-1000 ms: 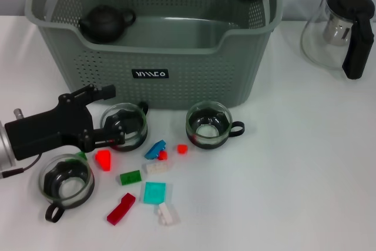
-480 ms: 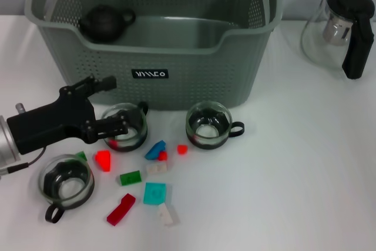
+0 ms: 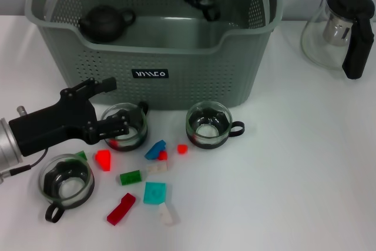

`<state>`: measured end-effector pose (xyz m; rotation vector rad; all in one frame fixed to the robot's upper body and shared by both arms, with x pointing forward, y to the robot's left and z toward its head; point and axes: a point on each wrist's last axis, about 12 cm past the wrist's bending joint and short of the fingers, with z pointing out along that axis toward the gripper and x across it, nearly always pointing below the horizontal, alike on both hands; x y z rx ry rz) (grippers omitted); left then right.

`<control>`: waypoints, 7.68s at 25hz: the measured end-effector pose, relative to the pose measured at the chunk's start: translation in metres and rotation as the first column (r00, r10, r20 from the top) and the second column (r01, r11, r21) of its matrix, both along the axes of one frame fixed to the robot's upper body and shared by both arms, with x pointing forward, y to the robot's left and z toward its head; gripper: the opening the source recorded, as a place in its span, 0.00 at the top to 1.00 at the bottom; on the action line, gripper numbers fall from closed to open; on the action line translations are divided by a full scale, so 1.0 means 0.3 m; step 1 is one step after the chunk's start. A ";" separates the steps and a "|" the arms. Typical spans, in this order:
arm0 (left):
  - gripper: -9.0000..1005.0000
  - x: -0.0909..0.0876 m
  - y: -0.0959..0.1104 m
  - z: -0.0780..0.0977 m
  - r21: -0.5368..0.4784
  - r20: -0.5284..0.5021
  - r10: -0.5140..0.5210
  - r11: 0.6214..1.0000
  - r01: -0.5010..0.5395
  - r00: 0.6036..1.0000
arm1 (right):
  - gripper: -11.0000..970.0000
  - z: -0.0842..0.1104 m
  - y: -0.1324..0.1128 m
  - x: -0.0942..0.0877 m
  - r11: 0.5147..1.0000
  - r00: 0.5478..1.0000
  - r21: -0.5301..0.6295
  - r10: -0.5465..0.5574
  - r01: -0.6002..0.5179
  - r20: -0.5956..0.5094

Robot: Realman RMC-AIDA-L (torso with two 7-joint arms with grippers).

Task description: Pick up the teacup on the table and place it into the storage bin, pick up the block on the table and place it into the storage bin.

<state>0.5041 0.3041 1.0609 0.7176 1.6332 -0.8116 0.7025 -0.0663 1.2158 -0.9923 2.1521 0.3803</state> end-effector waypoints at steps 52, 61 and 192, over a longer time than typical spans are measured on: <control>0.07 0.020 -0.043 0.003 -0.013 0.010 -0.015 1.000 0.015 1.000 | 0.68 -0.116 0.006 -0.019 0.987 0.998 -0.160 0.026 -0.018 0.051; 0.07 0.023 -0.043 0.004 -0.015 0.012 -0.005 1.000 0.005 1.000 | 0.50 -0.028 -0.015 -0.017 0.993 0.999 -0.113 0.046 -0.043 0.021; 0.07 -0.040 -0.011 -0.008 0.038 0.003 -0.097 0.995 0.097 0.995 | 0.93 0.053 -0.105 -0.385 0.852 0.861 -0.185 0.438 -0.489 -0.256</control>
